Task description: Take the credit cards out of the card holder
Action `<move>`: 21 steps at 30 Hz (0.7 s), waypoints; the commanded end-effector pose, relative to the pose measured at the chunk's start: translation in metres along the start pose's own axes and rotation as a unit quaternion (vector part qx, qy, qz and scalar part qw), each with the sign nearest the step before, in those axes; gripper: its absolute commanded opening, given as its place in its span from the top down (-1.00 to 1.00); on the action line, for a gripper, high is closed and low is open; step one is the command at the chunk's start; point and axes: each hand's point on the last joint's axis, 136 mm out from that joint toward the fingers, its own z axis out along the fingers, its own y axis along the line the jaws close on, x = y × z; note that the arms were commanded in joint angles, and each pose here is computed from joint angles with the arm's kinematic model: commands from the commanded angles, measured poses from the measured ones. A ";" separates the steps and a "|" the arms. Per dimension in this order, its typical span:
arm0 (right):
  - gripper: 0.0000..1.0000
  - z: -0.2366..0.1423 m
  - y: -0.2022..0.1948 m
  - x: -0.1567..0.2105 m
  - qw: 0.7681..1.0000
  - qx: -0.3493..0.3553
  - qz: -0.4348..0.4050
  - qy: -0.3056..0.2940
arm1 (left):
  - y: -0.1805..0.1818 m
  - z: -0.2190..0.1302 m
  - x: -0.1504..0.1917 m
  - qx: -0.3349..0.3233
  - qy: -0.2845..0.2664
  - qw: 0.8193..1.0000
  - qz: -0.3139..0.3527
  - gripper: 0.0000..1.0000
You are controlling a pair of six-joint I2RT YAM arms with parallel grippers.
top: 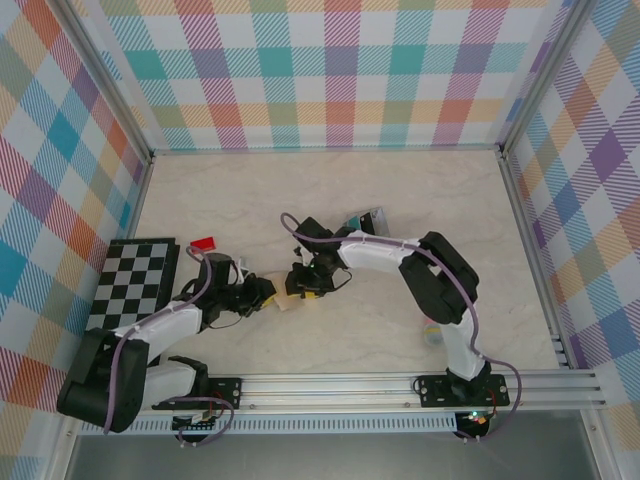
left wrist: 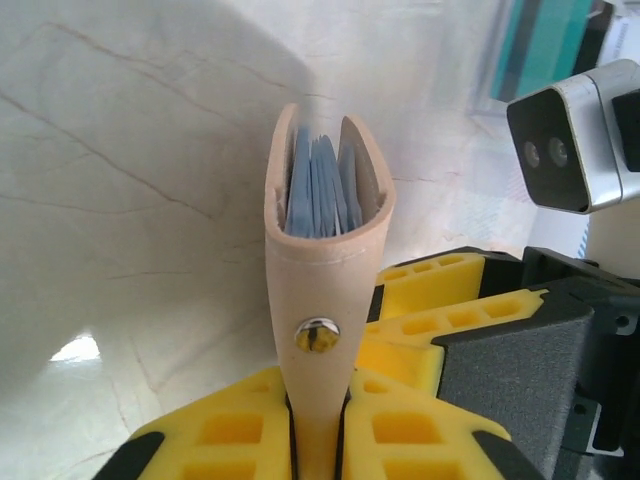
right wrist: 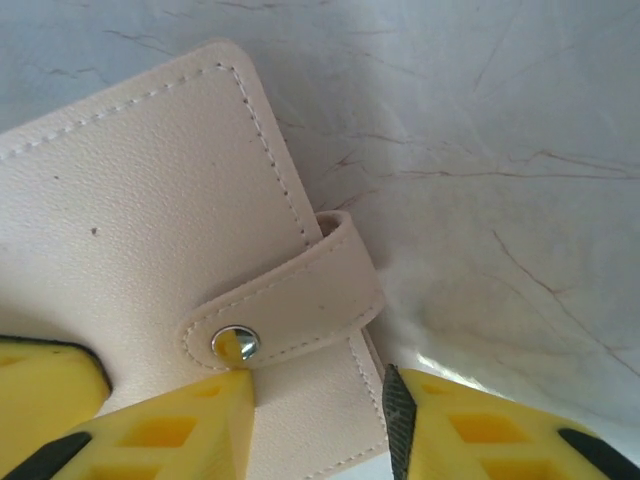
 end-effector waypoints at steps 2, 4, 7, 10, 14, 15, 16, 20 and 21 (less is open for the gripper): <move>0.04 -0.032 0.006 -0.009 0.998 -0.006 -0.037 -0.056 | -0.037 -0.014 -0.003 0.060 -0.011 0.997 0.053 0.87; -0.07 -0.042 0.010 -0.012 0.996 -0.013 -0.048 -0.073 | -0.043 -0.016 -0.003 0.064 -0.011 0.996 0.058 0.89; -0.16 -0.051 0.019 -0.012 0.994 -0.031 -0.064 -0.084 | -0.052 -0.017 -0.004 0.068 -0.011 0.995 0.066 0.92; -0.12 -0.052 0.023 -0.013 0.994 -0.037 -0.065 -0.084 | -0.056 -0.014 -0.005 0.063 -0.006 0.995 0.071 0.95; 0.00 -0.045 0.021 -0.016 0.995 -0.032 -0.063 -0.077 | -0.060 -0.005 -0.002 0.060 0.008 0.995 0.077 0.98; 0.02 -0.044 0.021 -0.016 0.995 -0.031 -0.064 -0.075 | -0.061 -0.003 -0.001 0.059 0.010 0.995 0.078 0.99; 0.04 -0.042 0.019 -0.017 0.995 -0.028 -0.062 -0.074 | -0.061 -0.001 0.000 0.057 0.014 0.995 0.079 1.00; 0.06 -0.038 0.012 -0.018 0.996 -0.012 -0.059 -0.071 | -0.061 0.002 0.002 0.053 0.018 0.995 0.082 1.00; 0.06 -0.038 0.010 -0.018 0.996 -0.006 -0.057 -0.071 | -0.061 0.003 0.002 0.053 0.018 0.995 0.082 1.00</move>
